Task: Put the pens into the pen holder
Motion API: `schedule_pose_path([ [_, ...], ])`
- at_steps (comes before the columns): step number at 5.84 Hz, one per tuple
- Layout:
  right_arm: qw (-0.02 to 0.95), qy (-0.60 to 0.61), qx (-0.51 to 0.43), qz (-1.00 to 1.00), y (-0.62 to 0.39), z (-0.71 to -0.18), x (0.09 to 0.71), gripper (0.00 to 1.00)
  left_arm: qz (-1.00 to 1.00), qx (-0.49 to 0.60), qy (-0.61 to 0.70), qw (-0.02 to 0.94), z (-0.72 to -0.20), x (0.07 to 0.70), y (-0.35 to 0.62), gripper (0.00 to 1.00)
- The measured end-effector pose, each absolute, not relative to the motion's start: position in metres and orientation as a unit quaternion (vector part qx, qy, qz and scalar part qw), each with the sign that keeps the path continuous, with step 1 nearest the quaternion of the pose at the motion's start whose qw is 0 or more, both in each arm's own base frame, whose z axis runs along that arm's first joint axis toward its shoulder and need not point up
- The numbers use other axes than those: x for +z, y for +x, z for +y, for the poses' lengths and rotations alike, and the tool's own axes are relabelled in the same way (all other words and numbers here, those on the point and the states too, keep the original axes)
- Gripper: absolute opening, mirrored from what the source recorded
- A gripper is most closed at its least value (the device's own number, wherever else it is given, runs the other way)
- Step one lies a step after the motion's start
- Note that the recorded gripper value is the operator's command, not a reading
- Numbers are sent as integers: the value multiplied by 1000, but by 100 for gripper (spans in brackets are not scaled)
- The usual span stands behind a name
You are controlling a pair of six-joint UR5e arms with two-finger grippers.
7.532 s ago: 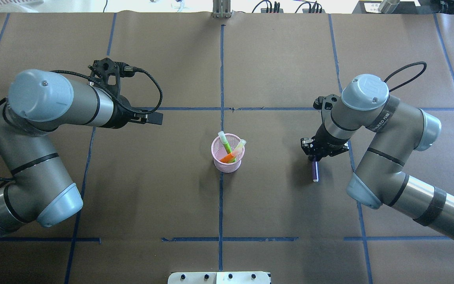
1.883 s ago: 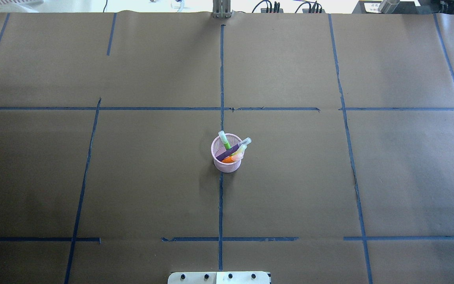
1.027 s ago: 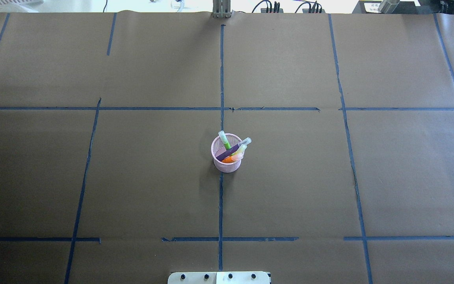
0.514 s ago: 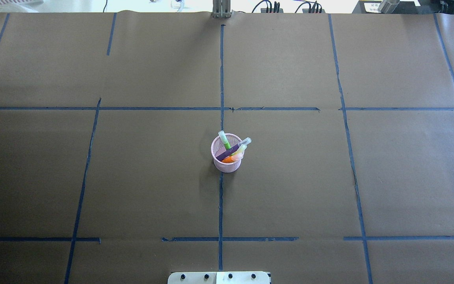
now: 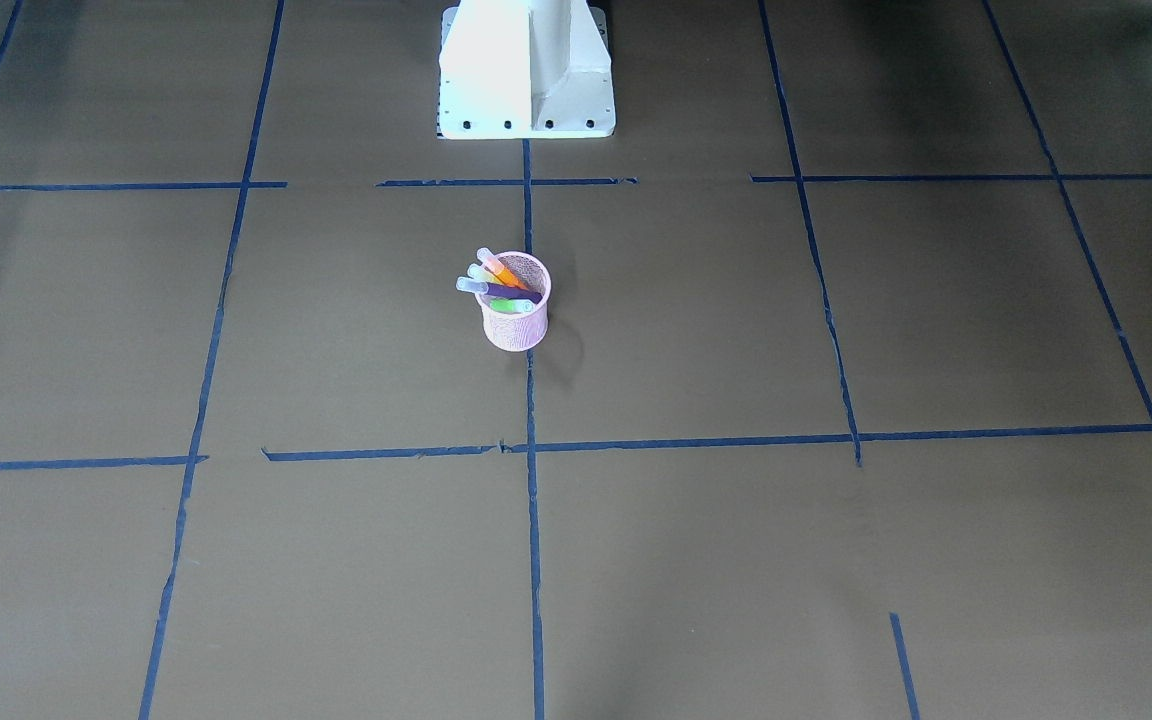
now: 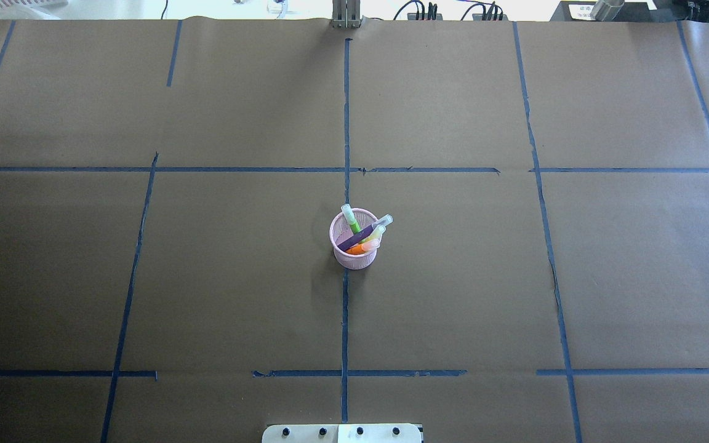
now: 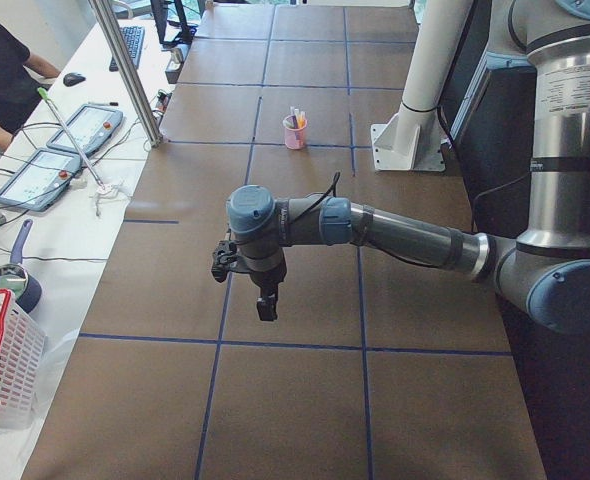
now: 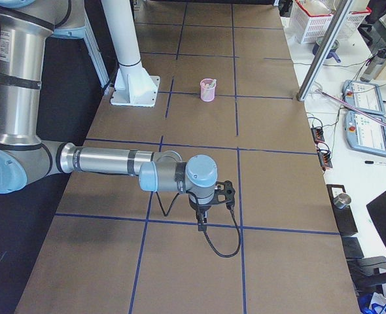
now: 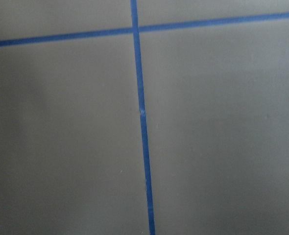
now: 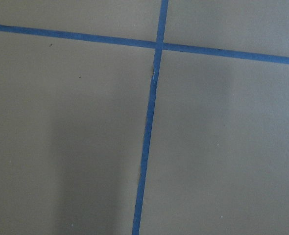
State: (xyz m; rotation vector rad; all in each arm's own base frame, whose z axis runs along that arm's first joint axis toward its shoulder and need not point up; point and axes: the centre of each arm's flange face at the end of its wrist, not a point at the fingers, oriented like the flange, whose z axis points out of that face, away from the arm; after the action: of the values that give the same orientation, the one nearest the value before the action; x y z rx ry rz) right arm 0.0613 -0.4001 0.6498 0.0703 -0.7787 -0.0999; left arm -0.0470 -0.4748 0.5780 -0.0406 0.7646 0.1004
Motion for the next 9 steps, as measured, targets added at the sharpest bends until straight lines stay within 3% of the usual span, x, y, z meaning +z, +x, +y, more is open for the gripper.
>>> schedule_pose_path([
  [4, 924, 17, -40, -379, 61, -372, 625, 100, 371, 46, -29, 927, -489, 590, -48, 100],
  [9, 924, 19, -39, -381, 60, -384, 621, 100, 382, 52, -6, 923, -452, 617, -46, 100],
])
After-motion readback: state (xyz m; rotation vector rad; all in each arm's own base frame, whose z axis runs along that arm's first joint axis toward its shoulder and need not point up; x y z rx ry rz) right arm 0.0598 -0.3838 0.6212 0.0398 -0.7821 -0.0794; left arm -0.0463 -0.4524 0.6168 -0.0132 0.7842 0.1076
